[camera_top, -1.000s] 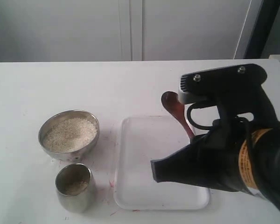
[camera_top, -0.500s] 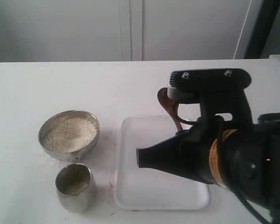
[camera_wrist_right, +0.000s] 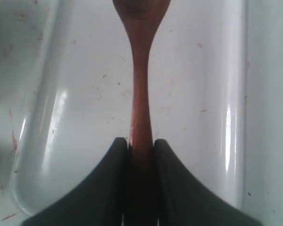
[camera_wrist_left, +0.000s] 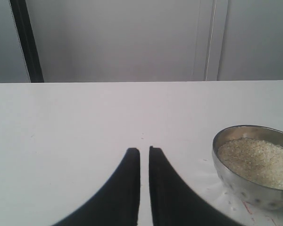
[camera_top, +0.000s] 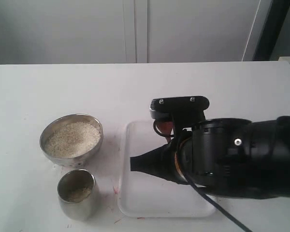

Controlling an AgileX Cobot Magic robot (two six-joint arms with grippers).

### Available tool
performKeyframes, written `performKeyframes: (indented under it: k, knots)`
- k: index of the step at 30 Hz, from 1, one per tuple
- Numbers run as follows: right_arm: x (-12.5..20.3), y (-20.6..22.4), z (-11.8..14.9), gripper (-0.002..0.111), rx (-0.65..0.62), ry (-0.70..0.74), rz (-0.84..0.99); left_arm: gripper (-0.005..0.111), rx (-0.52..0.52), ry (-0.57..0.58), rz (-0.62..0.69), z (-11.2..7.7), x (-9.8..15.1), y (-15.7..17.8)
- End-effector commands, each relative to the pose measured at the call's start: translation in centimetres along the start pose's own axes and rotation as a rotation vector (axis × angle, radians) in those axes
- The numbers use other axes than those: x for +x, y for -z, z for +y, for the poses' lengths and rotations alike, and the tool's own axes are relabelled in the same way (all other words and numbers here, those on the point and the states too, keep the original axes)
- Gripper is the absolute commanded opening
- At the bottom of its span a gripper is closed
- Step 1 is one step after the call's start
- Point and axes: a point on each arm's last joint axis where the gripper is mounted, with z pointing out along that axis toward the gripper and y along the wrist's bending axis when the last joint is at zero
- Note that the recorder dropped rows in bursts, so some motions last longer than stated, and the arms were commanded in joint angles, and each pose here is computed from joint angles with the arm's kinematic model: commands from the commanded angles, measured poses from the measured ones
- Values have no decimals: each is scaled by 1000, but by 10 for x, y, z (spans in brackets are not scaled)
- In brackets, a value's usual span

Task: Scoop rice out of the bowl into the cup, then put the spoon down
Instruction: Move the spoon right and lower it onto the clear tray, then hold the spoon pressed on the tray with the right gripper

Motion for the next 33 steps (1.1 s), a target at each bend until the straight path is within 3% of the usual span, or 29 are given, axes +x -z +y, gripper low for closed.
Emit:
performKeyframes:
  k: [1,16,21,28,33]
  knots:
    - [2,-22,0,0,26,67,11,14,10,12,-12,-1,-3,0]
    - [19,-70,7,0,84,55,1,14,10,12,-12,-1,-3,0]
    - [21,-77,9,0,94,1,1,14,10,12,-12,-1,-3,0]
    - [21,-83,17,0,59,19,11,14,10,12,-12,-1,-3,0]
    - [19,-83,12,0,104,33,-10,14,10,12,-12,-1,-3,0]
